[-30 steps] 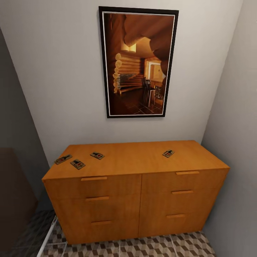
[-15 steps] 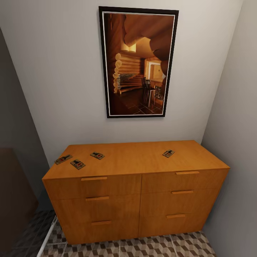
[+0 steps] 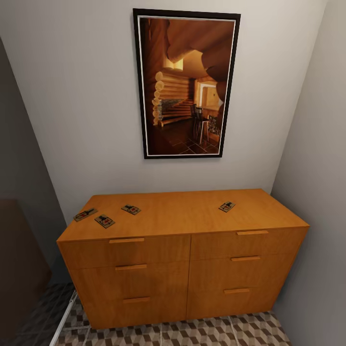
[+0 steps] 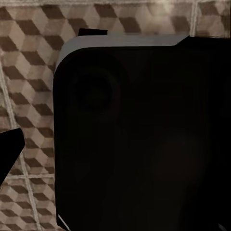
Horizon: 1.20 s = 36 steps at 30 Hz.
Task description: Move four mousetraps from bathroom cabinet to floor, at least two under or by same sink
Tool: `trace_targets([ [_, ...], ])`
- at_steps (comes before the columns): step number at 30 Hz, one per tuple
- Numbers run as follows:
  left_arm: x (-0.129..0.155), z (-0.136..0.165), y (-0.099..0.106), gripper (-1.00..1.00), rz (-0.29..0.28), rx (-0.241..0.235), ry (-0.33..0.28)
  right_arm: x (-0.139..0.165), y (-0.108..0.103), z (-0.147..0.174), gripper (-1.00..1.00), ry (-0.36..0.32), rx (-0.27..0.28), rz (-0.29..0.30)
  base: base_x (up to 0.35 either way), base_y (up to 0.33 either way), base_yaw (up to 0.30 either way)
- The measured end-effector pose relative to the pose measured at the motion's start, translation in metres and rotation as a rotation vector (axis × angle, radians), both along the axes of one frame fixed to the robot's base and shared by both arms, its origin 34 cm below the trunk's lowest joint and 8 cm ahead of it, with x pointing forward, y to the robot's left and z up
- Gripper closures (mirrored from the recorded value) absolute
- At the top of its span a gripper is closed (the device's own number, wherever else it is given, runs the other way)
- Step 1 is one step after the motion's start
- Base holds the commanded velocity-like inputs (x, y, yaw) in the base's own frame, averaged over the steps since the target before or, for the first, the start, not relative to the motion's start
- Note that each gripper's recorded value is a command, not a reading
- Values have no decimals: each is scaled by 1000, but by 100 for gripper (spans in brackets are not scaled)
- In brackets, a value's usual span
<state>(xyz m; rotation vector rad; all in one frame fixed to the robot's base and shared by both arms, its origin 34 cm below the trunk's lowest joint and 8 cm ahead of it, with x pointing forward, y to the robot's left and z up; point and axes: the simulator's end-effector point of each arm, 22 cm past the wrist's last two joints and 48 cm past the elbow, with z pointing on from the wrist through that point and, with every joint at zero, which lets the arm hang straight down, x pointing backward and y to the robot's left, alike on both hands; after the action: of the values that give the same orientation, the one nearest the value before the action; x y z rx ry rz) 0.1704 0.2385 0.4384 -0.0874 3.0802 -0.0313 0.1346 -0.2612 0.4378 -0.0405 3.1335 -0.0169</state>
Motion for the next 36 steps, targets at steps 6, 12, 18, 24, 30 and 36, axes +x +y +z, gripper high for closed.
trace_targets([
  [6,45,5,0,-100,-1,-3,-91,8,-5,0,-100,-15,-5,10,0,0,0],
  [12,100,16,2,-100,-3,-2,-198,53,-10,2,-100,-100,-11,46,0,0,0],
  [18,165,41,3,-100,-6,-5,-280,122,-14,14,-100,-193,-25,73,0,0,0],
  [24,217,72,6,-100,-10,-7,-325,172,-21,32,-100,-225,-43,69,0,0,0],
  [30,263,109,8,-100,-15,-8,-386,216,-26,55,-100,-271,-59,65,0,0,0],
  [36,295,142,7,-100,-18,-8,-446,251,-34,78,-100,-322,-75,62,0,0,0],
])
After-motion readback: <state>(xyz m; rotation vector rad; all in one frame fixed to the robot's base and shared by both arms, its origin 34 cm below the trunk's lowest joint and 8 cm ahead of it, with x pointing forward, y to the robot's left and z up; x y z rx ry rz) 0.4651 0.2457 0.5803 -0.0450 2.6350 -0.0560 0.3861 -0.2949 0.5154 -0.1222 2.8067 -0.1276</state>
